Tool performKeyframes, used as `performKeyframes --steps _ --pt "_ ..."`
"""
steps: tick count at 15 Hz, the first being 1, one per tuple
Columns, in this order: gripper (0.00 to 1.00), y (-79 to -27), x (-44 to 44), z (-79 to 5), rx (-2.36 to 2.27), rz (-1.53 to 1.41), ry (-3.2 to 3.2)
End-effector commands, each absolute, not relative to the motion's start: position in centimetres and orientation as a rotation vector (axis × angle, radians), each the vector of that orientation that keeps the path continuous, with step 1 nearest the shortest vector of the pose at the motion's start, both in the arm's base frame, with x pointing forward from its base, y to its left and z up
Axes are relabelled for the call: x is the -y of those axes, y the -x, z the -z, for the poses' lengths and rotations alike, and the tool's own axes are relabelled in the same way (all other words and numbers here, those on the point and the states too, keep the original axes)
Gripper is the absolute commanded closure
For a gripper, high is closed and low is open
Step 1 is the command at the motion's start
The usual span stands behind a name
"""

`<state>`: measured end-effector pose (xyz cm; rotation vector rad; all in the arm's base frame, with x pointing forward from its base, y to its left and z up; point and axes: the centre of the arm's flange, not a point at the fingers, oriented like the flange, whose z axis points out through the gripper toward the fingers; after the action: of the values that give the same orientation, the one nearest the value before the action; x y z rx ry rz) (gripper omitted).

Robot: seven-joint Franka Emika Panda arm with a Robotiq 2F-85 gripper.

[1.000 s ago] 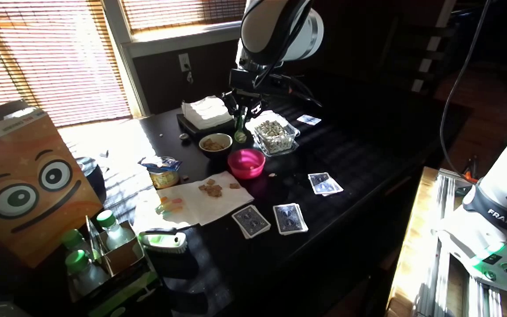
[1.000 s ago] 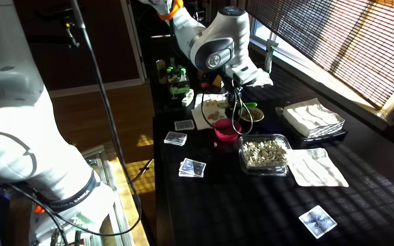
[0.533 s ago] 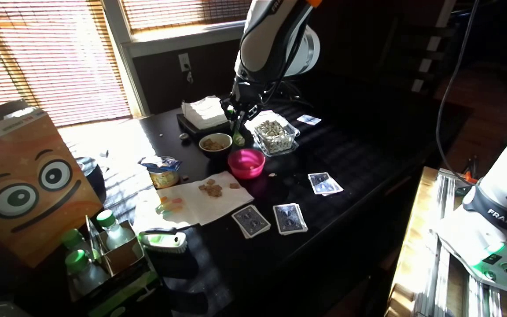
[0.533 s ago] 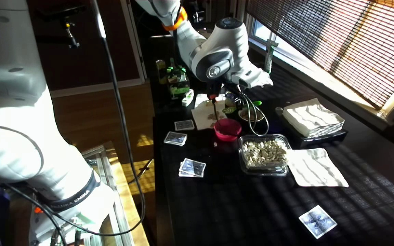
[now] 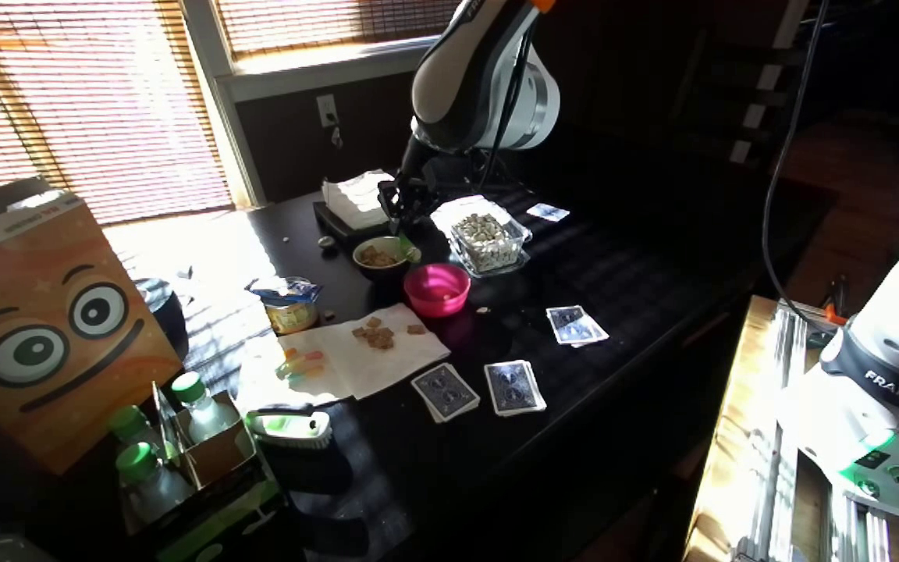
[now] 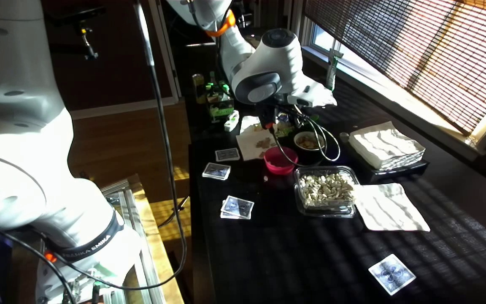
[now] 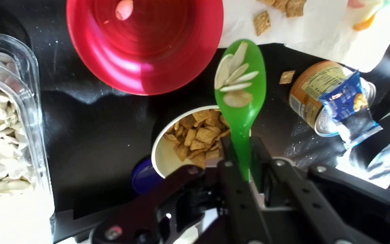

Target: Put the white object on the green spoon, then put the spoon in the pink bowl

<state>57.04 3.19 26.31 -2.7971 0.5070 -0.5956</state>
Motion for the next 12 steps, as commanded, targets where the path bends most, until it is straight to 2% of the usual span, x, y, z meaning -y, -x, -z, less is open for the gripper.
performKeyframes --steps 1,12 --pt "0.96 -57.4 -1.6 -25.3 -0.413 0.628 2.77" --pt "0.96 -56.8 0.7 -23.9 -0.13 0.709 2.753"
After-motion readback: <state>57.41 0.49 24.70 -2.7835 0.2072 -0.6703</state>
